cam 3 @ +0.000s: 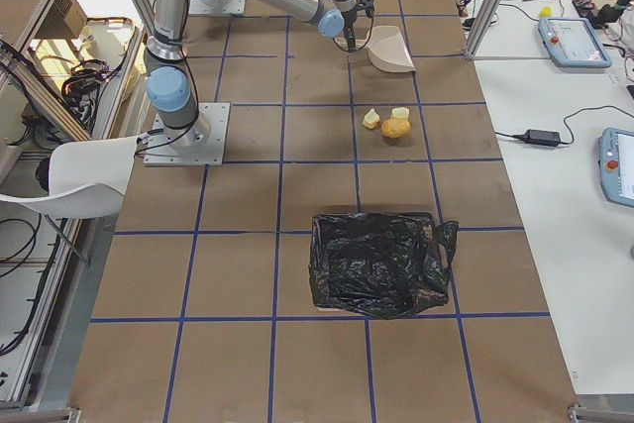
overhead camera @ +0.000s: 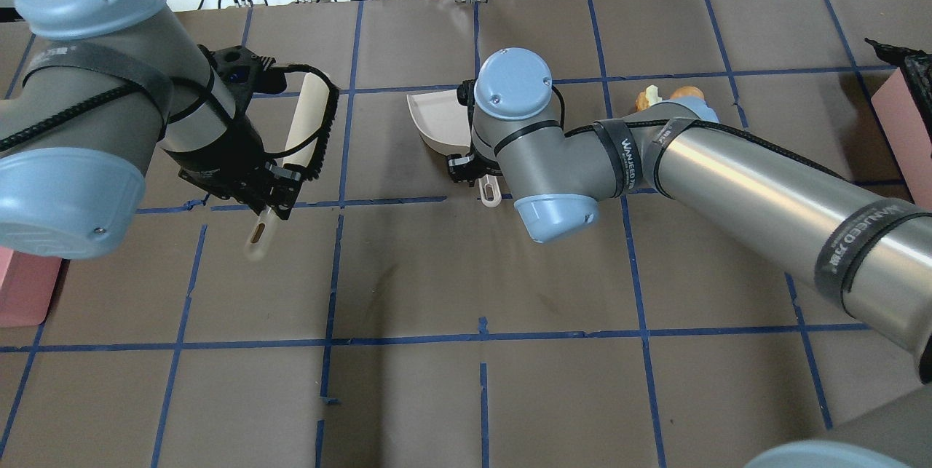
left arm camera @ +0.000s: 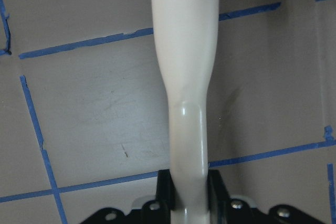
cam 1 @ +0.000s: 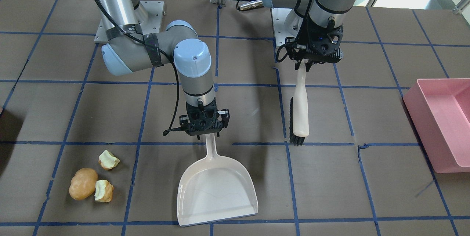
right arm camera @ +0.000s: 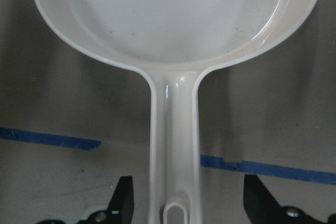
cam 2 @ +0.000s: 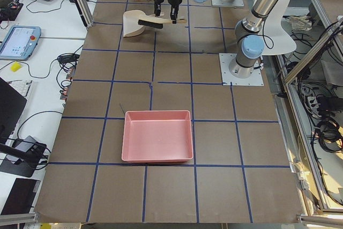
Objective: Sweep and dump trash in nearest bin
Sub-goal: 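Place the dustpan beside the bread with the right gripper while the left brings the brush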
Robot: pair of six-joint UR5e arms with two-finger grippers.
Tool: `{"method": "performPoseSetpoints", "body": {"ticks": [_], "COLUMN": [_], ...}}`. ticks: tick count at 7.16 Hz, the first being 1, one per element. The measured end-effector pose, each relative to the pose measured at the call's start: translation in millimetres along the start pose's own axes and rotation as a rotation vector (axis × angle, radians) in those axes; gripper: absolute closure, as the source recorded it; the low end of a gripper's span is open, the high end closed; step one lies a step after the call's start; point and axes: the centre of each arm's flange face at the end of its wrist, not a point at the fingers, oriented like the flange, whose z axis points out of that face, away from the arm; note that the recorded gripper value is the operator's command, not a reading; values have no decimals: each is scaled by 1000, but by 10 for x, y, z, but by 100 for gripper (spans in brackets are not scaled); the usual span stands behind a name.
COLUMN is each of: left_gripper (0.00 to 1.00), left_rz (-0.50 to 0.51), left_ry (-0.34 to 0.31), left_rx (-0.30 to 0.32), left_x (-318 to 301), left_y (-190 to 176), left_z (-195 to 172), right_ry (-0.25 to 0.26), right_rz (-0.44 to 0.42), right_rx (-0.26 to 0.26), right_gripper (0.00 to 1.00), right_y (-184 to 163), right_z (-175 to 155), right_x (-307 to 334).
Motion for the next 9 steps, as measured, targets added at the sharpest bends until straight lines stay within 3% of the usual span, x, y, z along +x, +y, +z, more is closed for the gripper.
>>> {"method": "performPoseSetpoints", "body": {"ticks": [1, 6, 7, 9], "left_gripper": [100, 100, 100, 100], "left_rz": [1, 35, 38, 37], "left_ry": [1, 10, 10, 9], "left_rx": [-1, -5, -3, 3], "left_x": [2, -11, -14, -22], "left_y": [5, 3, -2, -33], "left_z": [6, 36, 31, -4], "right_ry": [-4, -6, -13, -44], "right_rz": [0, -12, -25, -54], "right_rx": [3, 21, 25, -42], "right_gripper": [81, 98, 100, 100], "right_y": [-5, -73, -165, -491], "right_z": [1, -94, -242, -748], "right_x": [-1, 73, 141, 696]}}
